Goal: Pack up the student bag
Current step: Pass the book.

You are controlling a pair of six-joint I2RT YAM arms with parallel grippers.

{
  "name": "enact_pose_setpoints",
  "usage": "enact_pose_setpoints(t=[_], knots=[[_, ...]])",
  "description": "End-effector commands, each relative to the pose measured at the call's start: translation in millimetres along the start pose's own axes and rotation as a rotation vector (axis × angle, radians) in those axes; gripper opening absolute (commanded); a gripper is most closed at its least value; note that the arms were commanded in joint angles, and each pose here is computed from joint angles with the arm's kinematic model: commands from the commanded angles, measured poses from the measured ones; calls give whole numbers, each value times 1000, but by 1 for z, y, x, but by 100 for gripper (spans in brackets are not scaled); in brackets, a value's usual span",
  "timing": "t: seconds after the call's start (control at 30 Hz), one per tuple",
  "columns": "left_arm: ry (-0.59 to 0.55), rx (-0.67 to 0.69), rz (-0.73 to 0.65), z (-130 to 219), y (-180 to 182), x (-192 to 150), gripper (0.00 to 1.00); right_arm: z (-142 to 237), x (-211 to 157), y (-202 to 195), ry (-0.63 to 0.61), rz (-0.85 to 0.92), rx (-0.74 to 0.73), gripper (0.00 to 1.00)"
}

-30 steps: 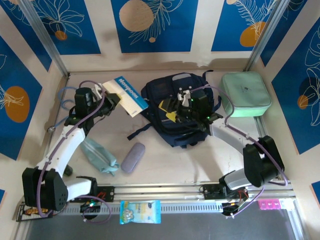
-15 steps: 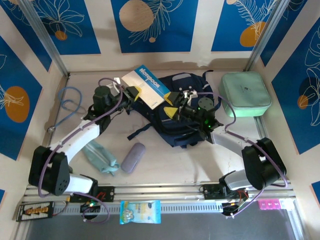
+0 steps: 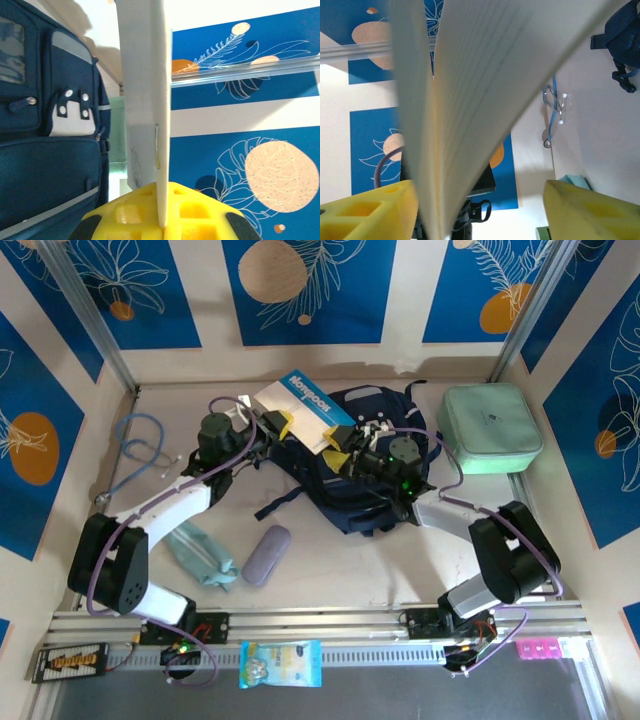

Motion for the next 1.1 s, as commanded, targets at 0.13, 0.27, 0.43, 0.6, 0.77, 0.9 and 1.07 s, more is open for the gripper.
enact_pose_setpoints(t=[0.13,0.27,0.43,0.6,0.77,0.9,1.07], knots=[[12,-90,0,-1,-15,-5,0,-12,13,19,-49,27,116,55],[10,-84,6,1,-13,-6,0,-15,18,23,-64,36,157,44],[-1,-56,1,4,-7,-6,0,-15,19,21,-68,31,170,29],[-18,11,-16,8,0,-6,1,-11,17,18,-69,27,148,10],[-42,184,-149,20,1,-10,39,3,19,17,-82,57,70,1],[-2,336,-326,26,0,-18,65,23,25,25,-103,137,-18,0],[114,496,-602,17,5,-41,87,57,37,37,-133,247,-184,0]])
Point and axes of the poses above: each hand's point on the last joint's axis, 136 mm out from that joint toward the fingers, its own z axis back along the fingers, its own y axis along the line the jaws close on, x = y × z, the point moved 10 cm from there along z, back along the fingers, and after that the axes turned 12 degrees about z, right-handed, at the moved point
